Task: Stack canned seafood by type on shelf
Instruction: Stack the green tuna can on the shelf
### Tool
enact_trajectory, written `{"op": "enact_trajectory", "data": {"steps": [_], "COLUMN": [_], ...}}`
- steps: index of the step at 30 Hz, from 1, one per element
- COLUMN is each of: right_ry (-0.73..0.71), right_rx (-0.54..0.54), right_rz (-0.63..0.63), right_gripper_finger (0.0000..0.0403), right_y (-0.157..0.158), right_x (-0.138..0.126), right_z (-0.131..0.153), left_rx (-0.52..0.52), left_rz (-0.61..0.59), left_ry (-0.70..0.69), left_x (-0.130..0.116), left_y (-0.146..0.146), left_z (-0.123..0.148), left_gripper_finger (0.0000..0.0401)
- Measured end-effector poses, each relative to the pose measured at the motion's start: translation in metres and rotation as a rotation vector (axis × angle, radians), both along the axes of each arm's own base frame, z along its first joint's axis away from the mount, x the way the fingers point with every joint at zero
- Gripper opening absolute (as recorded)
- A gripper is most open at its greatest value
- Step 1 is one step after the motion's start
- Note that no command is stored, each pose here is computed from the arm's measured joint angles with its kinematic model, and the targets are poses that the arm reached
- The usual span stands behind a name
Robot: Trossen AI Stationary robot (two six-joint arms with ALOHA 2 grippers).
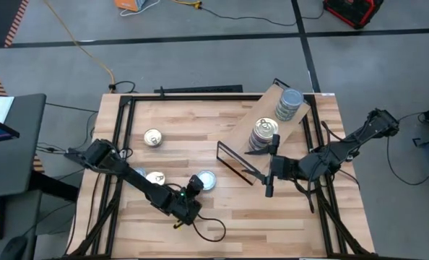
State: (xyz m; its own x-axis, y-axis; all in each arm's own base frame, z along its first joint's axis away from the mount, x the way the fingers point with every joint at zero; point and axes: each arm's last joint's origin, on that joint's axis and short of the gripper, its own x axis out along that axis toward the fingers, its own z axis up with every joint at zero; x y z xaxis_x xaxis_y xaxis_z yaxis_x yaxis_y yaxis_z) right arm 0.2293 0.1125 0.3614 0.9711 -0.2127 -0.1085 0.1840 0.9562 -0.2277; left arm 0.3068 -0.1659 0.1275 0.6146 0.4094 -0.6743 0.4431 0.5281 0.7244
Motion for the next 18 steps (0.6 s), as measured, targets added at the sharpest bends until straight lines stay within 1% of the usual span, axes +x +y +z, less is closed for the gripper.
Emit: {"op": "enact_trajectory", "data": {"steps": [2,7,8,14,18], "right_ry": [0.002,0.001,0.001,-0.001,-0.003], "right_rx": [0.007,0.016,0.017,0.026,0.028], "right_rz": [-0.001,-0.002,-0.002,-0.003,-0.003], "right_gripper_finger": [0.0272,0.0272,0.0272,0.0272,0.0272], "right_y": [0.000,0.000,0.000,0.000,0.000], "right_x": [0.000,0.000,0.000,0.000,0.000], "right_z": [0.000,-0.001,-0.001,-0.001,0.000], "left_rx": [0.028,-0.014,-0.025,-0.086,-0.159], "left_rz": [0.007,0.054,0.061,0.092,0.105], "left_ry": [-0.008,-0.046,-0.050,-0.068,-0.077], "left_x": [0.000,0.001,0.001,-0.001,-0.005], "left_y": [-0.001,-0.001,-0.002,-0.002,-0.001], "left_z": [-0.003,-0.003,-0.003,0.002,0.014], "left_gripper_finger": [0.0093,0.0018,0.0010,0.0003,0.0001]}}
